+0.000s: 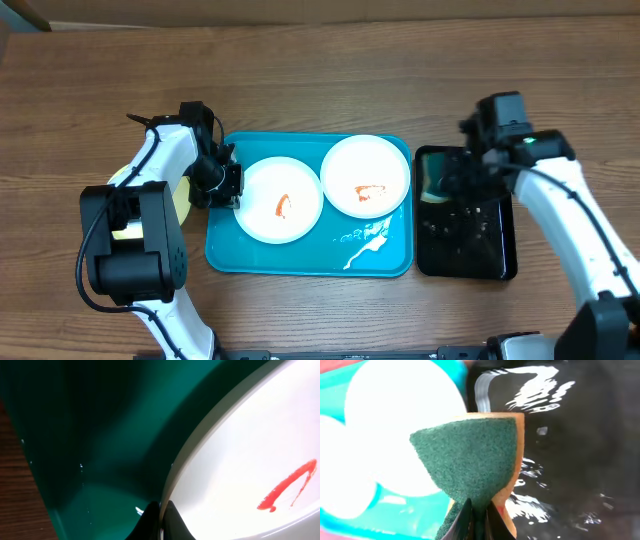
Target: Clean dirty plates on tray and stack at the side
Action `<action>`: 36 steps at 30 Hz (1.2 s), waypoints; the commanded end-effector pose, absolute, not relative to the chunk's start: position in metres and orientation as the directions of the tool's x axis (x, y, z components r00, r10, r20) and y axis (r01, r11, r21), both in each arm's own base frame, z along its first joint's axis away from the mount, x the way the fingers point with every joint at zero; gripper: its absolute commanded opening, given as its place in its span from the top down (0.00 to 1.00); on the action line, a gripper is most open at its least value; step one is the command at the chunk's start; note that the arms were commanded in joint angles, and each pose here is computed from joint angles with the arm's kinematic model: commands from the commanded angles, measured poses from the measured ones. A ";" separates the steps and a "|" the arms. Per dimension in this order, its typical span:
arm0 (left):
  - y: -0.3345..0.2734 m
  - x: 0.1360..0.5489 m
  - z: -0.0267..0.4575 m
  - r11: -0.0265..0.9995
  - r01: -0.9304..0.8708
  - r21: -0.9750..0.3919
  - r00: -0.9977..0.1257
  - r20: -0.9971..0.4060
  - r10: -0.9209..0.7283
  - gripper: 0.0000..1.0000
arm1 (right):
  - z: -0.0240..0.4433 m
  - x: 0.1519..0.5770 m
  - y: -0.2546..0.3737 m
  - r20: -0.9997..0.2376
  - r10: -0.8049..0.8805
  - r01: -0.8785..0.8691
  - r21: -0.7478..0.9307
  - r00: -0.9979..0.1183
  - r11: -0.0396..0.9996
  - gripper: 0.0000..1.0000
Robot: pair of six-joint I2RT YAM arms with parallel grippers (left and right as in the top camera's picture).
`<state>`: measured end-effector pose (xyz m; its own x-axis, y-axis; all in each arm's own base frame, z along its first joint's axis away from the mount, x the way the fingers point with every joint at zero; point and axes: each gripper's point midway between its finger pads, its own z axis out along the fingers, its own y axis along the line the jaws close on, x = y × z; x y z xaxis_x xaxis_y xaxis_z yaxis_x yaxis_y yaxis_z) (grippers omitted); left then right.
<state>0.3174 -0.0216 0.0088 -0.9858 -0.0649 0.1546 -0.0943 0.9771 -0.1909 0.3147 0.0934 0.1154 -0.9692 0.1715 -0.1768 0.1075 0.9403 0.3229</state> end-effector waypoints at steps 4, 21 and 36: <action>-0.036 0.317 0.009 0.963 -0.089 -0.254 -0.986 0.159 -0.049 0.96 | 0.136 0.318 0.185 -0.336 -0.061 -0.194 0.379 -0.940 0.905 0.96; -0.056 0.314 0.010 0.962 -0.045 -0.271 -0.987 0.161 0.000 0.96 | 0.089 0.287 0.343 -0.484 -0.335 -0.522 0.325 -0.808 0.789 0.96; -0.058 0.313 0.010 0.960 -0.047 -0.277 -0.986 0.166 -0.001 0.96 | 0.030 0.280 0.366 -0.456 -0.412 -0.565 0.273 -0.789 0.779 0.96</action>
<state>0.3159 -0.0477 0.0106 -0.9878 -0.0097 0.1554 -0.0473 0.9696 -0.2402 0.2796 0.3581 0.0342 -0.8049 -0.3961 -0.4419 -0.5460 0.7860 0.2901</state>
